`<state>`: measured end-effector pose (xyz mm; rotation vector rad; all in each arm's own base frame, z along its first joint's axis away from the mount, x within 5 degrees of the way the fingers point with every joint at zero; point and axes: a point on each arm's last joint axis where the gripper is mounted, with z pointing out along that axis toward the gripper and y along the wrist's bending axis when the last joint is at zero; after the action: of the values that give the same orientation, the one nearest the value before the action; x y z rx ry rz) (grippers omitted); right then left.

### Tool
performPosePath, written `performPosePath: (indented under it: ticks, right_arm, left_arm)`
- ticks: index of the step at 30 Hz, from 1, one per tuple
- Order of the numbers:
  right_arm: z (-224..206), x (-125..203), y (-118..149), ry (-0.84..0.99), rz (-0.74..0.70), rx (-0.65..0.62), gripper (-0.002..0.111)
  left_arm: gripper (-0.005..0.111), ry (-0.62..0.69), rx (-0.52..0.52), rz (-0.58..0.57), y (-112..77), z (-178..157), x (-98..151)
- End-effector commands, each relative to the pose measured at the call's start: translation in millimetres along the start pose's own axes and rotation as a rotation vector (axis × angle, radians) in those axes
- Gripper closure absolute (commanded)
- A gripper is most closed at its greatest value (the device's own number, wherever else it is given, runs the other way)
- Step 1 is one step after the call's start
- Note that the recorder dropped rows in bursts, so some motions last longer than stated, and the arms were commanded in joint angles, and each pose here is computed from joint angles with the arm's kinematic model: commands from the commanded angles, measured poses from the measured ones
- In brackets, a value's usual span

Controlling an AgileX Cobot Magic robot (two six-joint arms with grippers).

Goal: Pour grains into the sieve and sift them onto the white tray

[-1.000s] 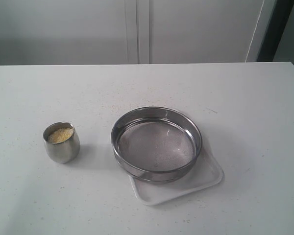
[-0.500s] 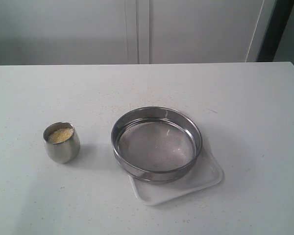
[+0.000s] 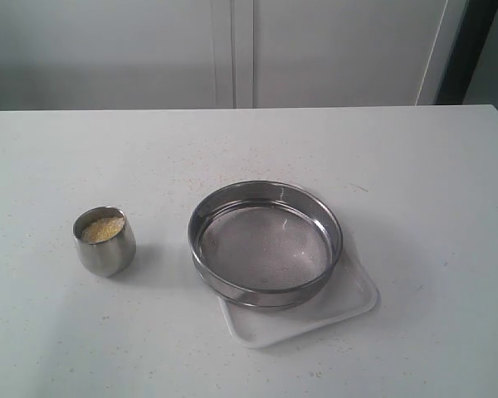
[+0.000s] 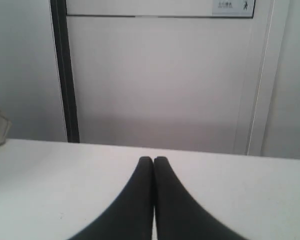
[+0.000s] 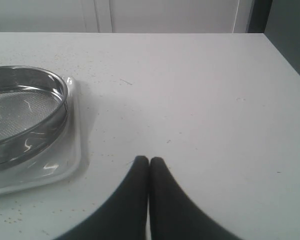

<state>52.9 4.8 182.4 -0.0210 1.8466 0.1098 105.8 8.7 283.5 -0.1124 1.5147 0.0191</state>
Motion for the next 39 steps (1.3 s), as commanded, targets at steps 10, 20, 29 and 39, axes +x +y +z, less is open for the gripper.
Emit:
performPosePath:
  ticks: [10,20,29,39]
  right_arm:
    - [0,1,0,-0.011,-0.012,0.000,0.108]
    - [0,1,0,-0.011,-0.012,0.000,0.108]
    - [0,1,0,-0.011,-0.012,0.000,0.108]
    - [0,1,0,-0.011,0.027,0.000,0.108]
  left_arm:
    - [0.107,0.139,0.073,-0.016,-5.4,27,49]
    - [0.107,0.205,0.153,0.058,-10.4,27,81]
    - [0.107,0.233,0.254,0.076,-18.4,33,100]
    - [0.107,0.332,0.352,0.128,-25.0,40,121]
